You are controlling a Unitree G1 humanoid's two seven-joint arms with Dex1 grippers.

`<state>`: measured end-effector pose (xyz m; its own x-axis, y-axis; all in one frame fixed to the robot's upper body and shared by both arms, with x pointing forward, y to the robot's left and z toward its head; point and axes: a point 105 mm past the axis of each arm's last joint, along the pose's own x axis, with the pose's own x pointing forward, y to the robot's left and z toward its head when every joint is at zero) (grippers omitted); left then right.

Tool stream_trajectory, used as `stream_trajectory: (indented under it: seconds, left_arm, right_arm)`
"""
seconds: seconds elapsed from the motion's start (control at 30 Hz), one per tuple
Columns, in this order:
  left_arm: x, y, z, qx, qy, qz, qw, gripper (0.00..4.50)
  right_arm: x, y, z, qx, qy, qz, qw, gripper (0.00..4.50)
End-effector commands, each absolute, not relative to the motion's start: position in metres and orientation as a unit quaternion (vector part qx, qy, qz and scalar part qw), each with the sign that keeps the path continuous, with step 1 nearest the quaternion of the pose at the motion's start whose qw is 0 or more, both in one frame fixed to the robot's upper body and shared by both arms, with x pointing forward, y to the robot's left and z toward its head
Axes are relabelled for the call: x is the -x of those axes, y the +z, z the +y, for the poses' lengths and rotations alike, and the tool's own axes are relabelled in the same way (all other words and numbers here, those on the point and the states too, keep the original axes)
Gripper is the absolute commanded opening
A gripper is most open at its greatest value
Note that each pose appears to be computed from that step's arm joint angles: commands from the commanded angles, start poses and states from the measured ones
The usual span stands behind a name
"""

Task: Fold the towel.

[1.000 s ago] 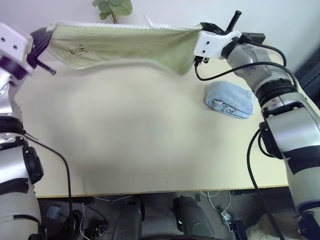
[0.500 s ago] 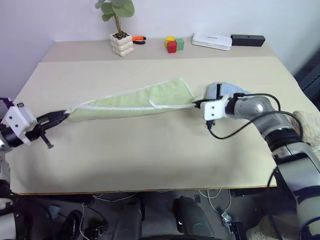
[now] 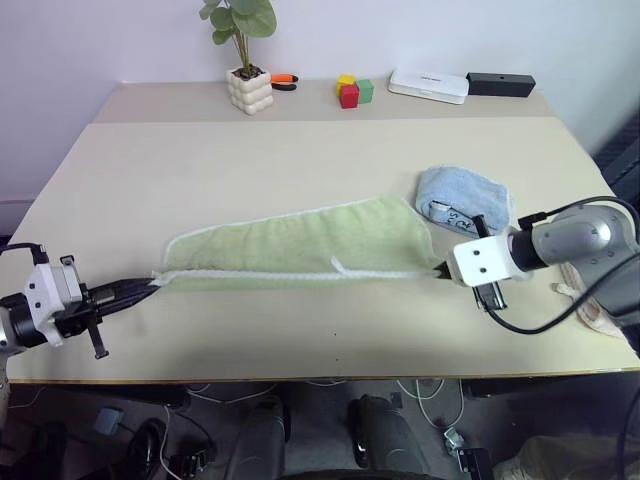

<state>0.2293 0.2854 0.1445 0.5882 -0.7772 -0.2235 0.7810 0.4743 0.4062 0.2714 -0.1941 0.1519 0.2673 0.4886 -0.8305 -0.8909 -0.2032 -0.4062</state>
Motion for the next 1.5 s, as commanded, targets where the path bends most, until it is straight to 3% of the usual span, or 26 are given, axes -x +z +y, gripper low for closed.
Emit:
stream_trajectory:
  seconds: [0.03, 0.2, 0.37, 1.0, 1.5]
  left_arm:
    - [-0.223, 0.149, 0.280, -0.240, -0.461, -0.006, 0.854, 0.00]
    - [-0.218, 0.145, 0.275, -0.228, -0.473, 0.002, 0.851, 0.00]
    - [-0.213, 0.145, 0.274, -0.224, -0.479, 0.013, 0.848, 0.00]
    - [-0.267, 0.166, 0.292, -0.230, -0.402, -0.046, 0.885, 0.00]
    - [-0.304, 0.145, 0.299, -0.246, -0.343, -0.054, 0.905, 0.00]
  right_arm:
    - [-0.251, 0.166, -0.188, 0.499, 0.595, 0.203, 0.597, 0.03]
    - [-0.228, 0.154, -0.188, 0.462, 0.618, 0.245, 0.587, 0.03]
    - [-0.226, 0.149, -0.190, 0.456, 0.609, 0.258, 0.596, 0.03]
    - [-0.346, 0.161, -0.173, 0.562, 0.492, 0.097, 0.658, 0.03]
    - [-0.374, 0.164, -0.166, 0.577, 0.461, 0.058, 0.672, 0.03]
